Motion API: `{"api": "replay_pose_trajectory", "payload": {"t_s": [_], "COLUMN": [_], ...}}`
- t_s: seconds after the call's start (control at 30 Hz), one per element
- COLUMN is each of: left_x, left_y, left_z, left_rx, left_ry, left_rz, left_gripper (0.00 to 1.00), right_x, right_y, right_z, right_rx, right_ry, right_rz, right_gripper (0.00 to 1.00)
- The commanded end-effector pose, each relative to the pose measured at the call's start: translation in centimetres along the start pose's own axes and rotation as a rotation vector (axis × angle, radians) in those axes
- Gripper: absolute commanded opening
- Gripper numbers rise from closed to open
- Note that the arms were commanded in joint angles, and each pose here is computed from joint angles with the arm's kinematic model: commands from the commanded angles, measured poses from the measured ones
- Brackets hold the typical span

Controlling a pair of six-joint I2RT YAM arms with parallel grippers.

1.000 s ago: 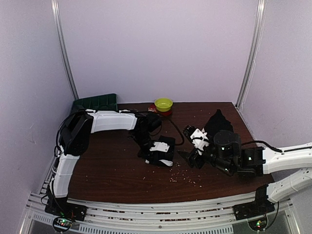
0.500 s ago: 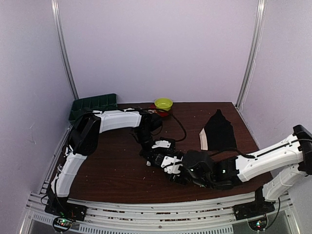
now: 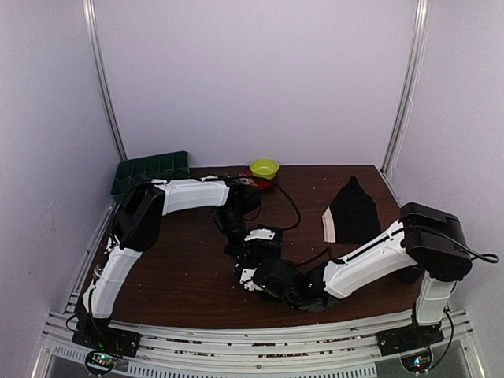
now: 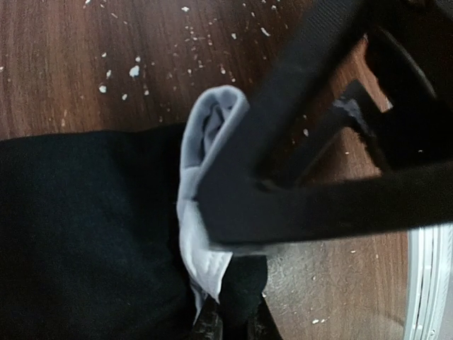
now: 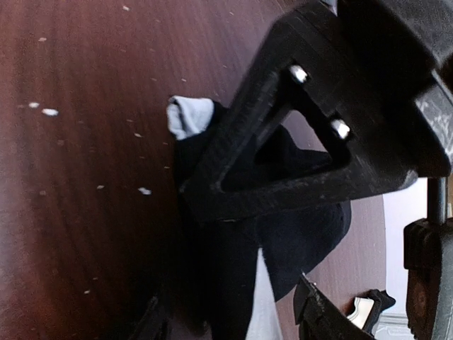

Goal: Roll the underwear
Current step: Roll the underwear at the center of the board.

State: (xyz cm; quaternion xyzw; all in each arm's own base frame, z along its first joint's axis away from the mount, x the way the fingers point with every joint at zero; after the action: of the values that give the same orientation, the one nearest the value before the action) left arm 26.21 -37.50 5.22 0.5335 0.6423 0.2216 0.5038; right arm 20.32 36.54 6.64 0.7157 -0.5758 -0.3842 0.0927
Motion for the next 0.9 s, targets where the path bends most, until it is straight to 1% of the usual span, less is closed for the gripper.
{"api": "replay_pose_trajectory", "payload": {"t_s": [0.0, 0.1, 0.17, 0.37, 0.47, 0.53, 0.57, 0.63, 0.77, 0.8, 0.83, 0.87], "left_x": [4.7, 4.7, 4.7, 4.5, 4.2, 3.8, 3.6, 2.9, 2.0, 1.7, 1.7, 1.5], "left_y": [-4.1, -4.2, -4.2, -3.8, -3.5, -3.0, -2.6, -1.5, 0.8, 1.4, 1.7, 2.2], "left_z": [-0.1, 0.0, 0.0, -0.1, 0.1, 0.1, 0.0, 0.0, -0.2, -0.3, -0.5, -0.8], "left_rx": [0.083, 0.085, 0.085, 0.078, 0.064, 0.053, 0.044, 0.012, -0.083, -0.109, -0.126, -0.145], "left_ry": [0.106, 0.106, 0.103, 0.094, 0.080, 0.062, 0.047, 0.018, -0.038, -0.051, -0.069, -0.090], "left_rz": [0.188, 0.188, 0.188, 0.187, 0.185, 0.176, 0.167, 0.134, 0.086, 0.076, 0.071, 0.063], "left_gripper": [0.00, 0.00, 0.00, 0.00, 0.00, 0.00, 0.02, 0.09, 0.32, 0.40, 0.46, 0.48], "right_x": [0.0, 0.2, 0.4, 0.5, 0.6, 0.7, 0.8, 0.8, 1.1, 1.1, 1.3, 1.3], "right_y": [-1.1, -1.8, -2.3, -2.7, -3.0, -3.3, -3.3, -3.4, -3.5, -3.6, -3.5, -3.5], "right_z": [-1.2, -0.8, -0.5, 0.7, 0.7, 0.7, 0.8, 0.9, 1.0, 1.0, 1.0, 1.0], "right_rx": [0.070, 0.059, 0.051, -0.043, -0.092, -0.144, -0.178, -0.235, -0.325, -0.345, -0.366, -0.388], "right_ry": [0.000, 0.012, 0.018, 0.014, -0.021, -0.053, -0.069, -0.103, -0.157, -0.169, -0.182, -0.193], "right_rz": [0.025, 0.034, 0.046, 0.047, 0.057, 0.067, 0.072, 0.079, 0.102, 0.109, 0.115, 0.119], "right_gripper": [0.61, 0.60, 0.54, 0.26, 0.09, 0.02, 0.00, 0.00, 0.00, 0.00, 0.00, 0.00]}}
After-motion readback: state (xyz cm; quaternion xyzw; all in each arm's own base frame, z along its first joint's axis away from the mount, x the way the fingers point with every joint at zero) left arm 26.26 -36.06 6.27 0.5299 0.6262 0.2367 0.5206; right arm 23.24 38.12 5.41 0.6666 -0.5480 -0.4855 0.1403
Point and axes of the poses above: each gripper's point midway between its finger pads, its own y axis back along the fingers, its own z axis along the line the jaws close on, x = y × z, the point moved 4 cm from there along y, back along the fingers, and after that the axes turned 1 degree about -y, right-handed, at the moved point
